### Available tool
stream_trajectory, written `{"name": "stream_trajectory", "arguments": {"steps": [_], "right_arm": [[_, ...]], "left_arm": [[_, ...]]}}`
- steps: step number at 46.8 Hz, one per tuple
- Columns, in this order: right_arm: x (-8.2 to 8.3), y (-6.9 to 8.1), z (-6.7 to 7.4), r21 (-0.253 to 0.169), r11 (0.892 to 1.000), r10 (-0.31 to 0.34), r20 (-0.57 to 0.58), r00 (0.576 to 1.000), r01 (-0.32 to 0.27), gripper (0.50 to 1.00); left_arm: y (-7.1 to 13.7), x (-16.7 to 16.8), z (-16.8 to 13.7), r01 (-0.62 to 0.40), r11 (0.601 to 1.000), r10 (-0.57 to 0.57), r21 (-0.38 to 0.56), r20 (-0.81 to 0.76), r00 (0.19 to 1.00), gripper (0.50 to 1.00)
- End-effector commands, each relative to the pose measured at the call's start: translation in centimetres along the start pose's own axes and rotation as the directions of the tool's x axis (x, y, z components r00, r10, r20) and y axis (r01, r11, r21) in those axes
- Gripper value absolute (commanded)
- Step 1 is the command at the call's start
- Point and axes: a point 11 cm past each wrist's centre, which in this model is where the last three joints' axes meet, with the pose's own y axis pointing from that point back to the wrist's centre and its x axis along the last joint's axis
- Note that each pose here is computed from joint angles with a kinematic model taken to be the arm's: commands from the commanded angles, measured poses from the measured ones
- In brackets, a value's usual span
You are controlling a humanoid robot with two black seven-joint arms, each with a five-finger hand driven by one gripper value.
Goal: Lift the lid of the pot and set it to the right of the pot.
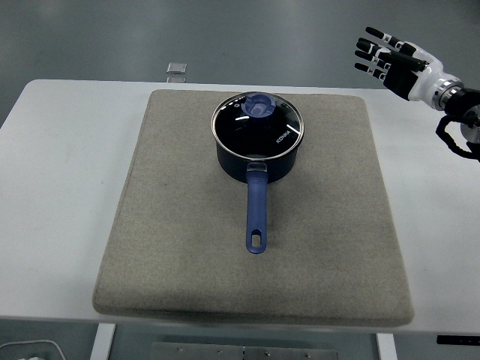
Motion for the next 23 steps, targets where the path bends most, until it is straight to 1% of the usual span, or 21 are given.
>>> {"name": "stream_trajectory", "arguments": {"steps": [1,6,10,13,15,17,19,23], "right_arm": [[0.11,0.04,-0.21,0.002,1.000,0.004,-0.003,1.000,-0.004,0.913],[0.58,0.31,-0.57,0.005,1.000,0.013,-0.015,1.000,-0.013,0.913],[0.73,0.38,-0.50,-0.005,1.000,0.017,-0.046,0.999,-0.017,0.913],[0.62,0.35,-0.34,-0.019,1.000,0.014,-0.092,0.996,-0.016,0.913],[0.26,0.20,-0.38,-0.025,1.000,0.007,-0.128,0.992,-0.010,0.913],[-0.07,0.12,-0.77,-0.028,1.000,-0.002,-0.171,0.985,-0.003,0.913],[0.01,0.16,-0.94,-0.032,0.999,0.000,-0.203,0.979,-0.007,0.913],[-0.10,0.18,-1.19,-0.037,0.999,-0.005,-0.242,0.970,-0.004,0.913]], "left_arm": [[0.00,0.00,-0.01,0.000,1.000,0.000,0.000,0.000,1.000,1.000],[0.00,0.00,-0.01,0.000,1.000,0.000,0.000,0.000,1.000,1.000],[0.00,0.00,-0.01,0.000,1.000,0.000,0.000,0.000,1.000,1.000],[0.00,0.00,-0.01,0.000,1.000,0.000,0.000,0.000,1.000,1.000],[0.00,0.00,-0.01,0.000,1.000,0.000,0.000,0.000,1.000,1.000],[0.00,0.00,-0.01,0.000,1.000,0.000,0.000,0.000,1.000,1.000],[0.00,0.00,-0.01,0.000,1.000,0.000,0.000,0.000,1.000,1.000],[0.00,0.00,-0.01,0.000,1.000,0.000,0.000,0.000,1.000,1.000]]}}
